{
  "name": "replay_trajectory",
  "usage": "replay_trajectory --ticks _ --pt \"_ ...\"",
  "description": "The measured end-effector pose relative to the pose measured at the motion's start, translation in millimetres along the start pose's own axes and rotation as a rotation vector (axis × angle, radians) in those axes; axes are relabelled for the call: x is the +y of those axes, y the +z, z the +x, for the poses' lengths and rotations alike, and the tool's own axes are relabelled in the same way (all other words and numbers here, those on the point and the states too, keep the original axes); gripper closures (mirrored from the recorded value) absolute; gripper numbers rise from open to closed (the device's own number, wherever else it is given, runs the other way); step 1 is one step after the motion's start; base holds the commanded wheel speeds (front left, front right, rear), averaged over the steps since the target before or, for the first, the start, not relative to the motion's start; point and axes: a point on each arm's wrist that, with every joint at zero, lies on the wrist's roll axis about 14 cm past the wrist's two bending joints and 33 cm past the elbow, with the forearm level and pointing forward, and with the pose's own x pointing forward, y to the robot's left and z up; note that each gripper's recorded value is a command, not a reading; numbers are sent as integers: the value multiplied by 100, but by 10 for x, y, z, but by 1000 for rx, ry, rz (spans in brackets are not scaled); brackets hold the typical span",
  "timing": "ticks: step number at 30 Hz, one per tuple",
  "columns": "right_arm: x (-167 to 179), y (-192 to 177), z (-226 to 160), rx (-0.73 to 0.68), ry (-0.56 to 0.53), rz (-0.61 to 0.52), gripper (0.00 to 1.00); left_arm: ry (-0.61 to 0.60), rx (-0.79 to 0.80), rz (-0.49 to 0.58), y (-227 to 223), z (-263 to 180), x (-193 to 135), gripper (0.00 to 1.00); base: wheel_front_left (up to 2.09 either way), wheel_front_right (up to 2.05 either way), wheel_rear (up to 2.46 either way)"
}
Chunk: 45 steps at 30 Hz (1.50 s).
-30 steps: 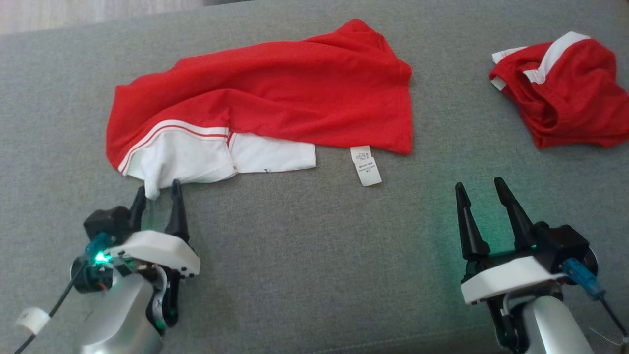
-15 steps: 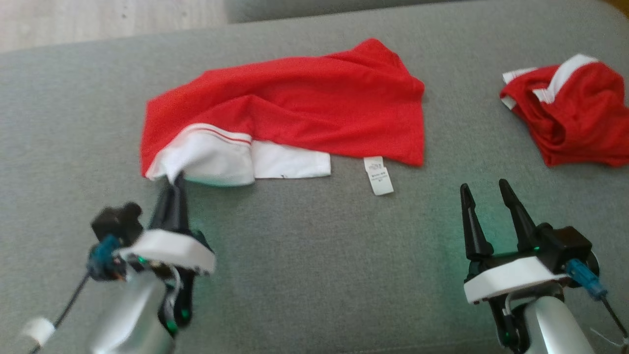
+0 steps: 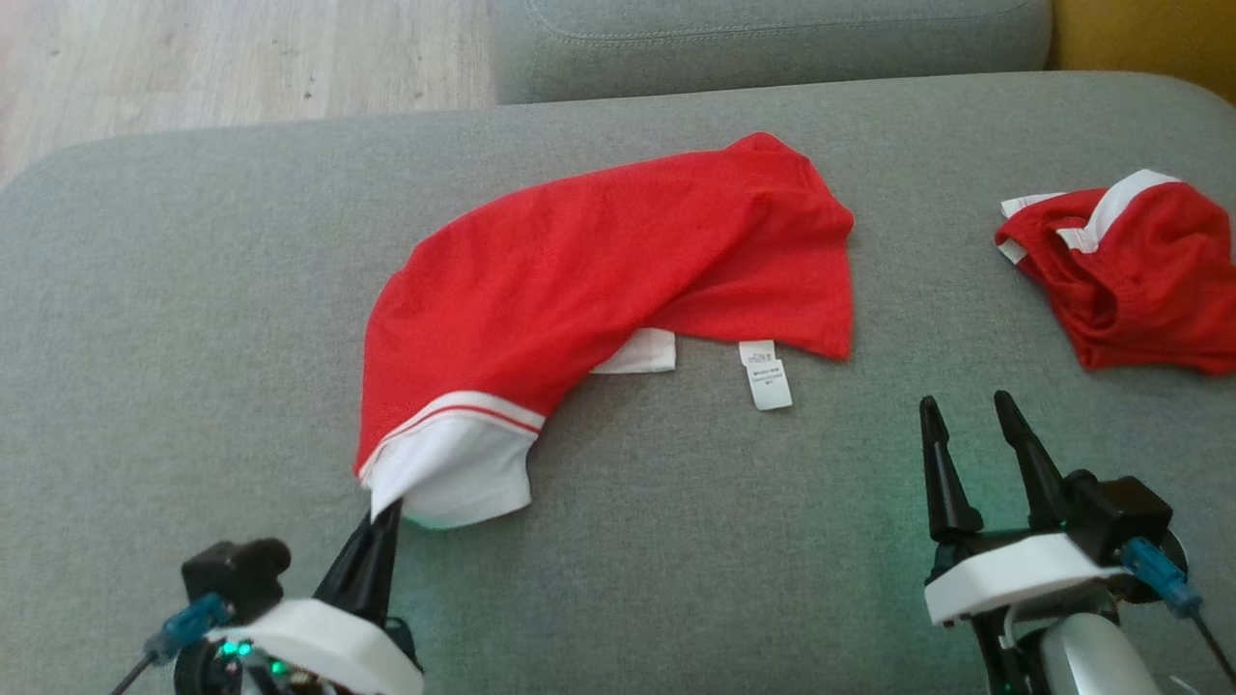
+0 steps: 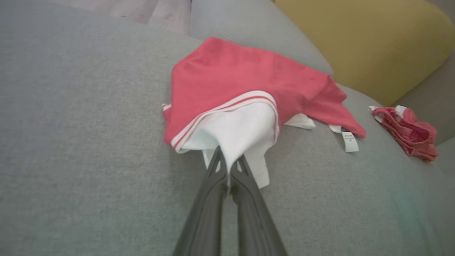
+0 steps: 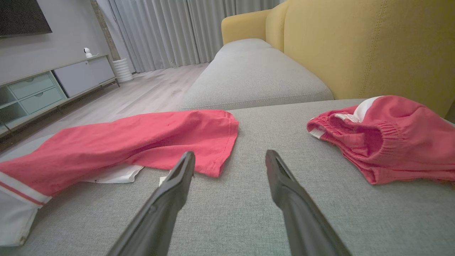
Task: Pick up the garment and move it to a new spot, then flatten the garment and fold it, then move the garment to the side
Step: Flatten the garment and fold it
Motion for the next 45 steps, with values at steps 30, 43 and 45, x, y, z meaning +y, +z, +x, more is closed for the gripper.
replay_trajectory --ticks 30,43,45 --pt "156 63 -259 -28 40 -11 0 160 -285 -28 185 -396 223 0 0 0 0" --pt "193 41 -389 -36 48 1 0 175 -295 35 24 -489 218 0 0 0 0" --pt "185 5 -414 -27 45 3 0 175 -295 36 17 -489 213 0 0 0 0"
